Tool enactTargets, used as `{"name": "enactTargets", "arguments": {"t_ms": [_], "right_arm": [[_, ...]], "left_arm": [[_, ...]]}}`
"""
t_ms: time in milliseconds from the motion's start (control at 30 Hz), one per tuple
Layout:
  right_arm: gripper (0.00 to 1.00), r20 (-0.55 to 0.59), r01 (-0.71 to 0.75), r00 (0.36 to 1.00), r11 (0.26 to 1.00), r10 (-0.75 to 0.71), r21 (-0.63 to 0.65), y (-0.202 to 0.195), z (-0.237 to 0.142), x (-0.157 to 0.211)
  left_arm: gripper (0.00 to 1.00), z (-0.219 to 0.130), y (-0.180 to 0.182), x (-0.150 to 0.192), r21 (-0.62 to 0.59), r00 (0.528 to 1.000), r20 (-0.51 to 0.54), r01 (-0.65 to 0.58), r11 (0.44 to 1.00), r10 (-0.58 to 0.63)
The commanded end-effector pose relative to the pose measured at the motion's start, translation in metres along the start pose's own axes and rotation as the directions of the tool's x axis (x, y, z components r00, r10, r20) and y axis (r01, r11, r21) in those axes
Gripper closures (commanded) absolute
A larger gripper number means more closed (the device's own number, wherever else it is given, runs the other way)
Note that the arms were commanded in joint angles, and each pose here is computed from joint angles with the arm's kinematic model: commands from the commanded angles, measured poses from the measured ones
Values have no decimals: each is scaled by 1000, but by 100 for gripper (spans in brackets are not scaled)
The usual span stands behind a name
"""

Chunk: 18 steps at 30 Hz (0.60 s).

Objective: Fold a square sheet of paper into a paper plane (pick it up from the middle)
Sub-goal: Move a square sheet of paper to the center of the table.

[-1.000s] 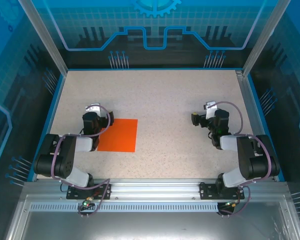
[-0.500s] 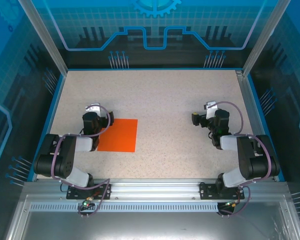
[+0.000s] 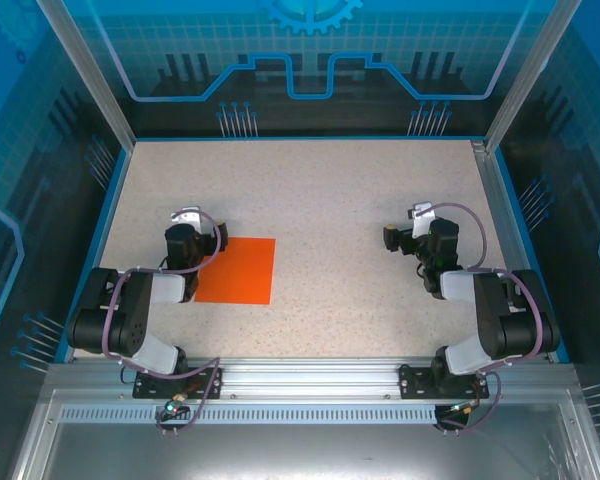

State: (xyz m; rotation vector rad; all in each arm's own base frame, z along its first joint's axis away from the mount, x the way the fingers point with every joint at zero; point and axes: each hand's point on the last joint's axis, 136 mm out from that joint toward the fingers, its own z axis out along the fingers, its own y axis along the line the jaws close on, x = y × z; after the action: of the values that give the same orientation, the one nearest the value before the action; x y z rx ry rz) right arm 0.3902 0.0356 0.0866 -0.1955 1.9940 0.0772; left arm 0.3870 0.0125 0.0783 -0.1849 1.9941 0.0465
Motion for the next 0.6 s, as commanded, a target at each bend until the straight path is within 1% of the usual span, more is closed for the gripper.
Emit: {"name": "enactTargets", "arguments": {"t_ms": [0, 100, 133, 200, 267, 333, 467, 567], "right_arm": [[1, 25, -4, 1000, 1000, 4, 7, -3, 3, -9], [1, 27, 0, 1000, 1000, 0, 7, -2, 2, -9], [1, 32, 16, 999, 1000, -16, 12, 0, 0, -11], [1, 41, 54, 998, 998, -53, -18, 10, -5, -17], [1, 3, 41, 999, 999, -41, -6, 8, -9, -24], [1, -64, 11, 998, 1000, -10, 13, 3, -12, -28], [1, -138, -63, 988, 995, 75, 83, -8, -30, -31], [1, -167, -184, 966, 979, 198, 91, -7, -50, -38]], "left_arm": [[1, 1, -6, -15, 28, 999, 40, 1, 1000, -2], [1, -2, -8, -18, 42, 999, 51, -9, 999, 7], [1, -7, -10, -22, 53, 999, 54, -10, 999, 7], [1, -17, -8, -33, 42, 999, 50, 2, 999, -5], [1, -32, -7, -42, 45, 998, 58, 26, 999, -29], [1, -46, -3, -52, 41, 993, 76, 88, 995, -91], [1, -55, 0, -60, 24, 983, 9, 181, 983, -181], [1, -56, -5, -55, 31, 954, -74, 292, 956, -290]]}}
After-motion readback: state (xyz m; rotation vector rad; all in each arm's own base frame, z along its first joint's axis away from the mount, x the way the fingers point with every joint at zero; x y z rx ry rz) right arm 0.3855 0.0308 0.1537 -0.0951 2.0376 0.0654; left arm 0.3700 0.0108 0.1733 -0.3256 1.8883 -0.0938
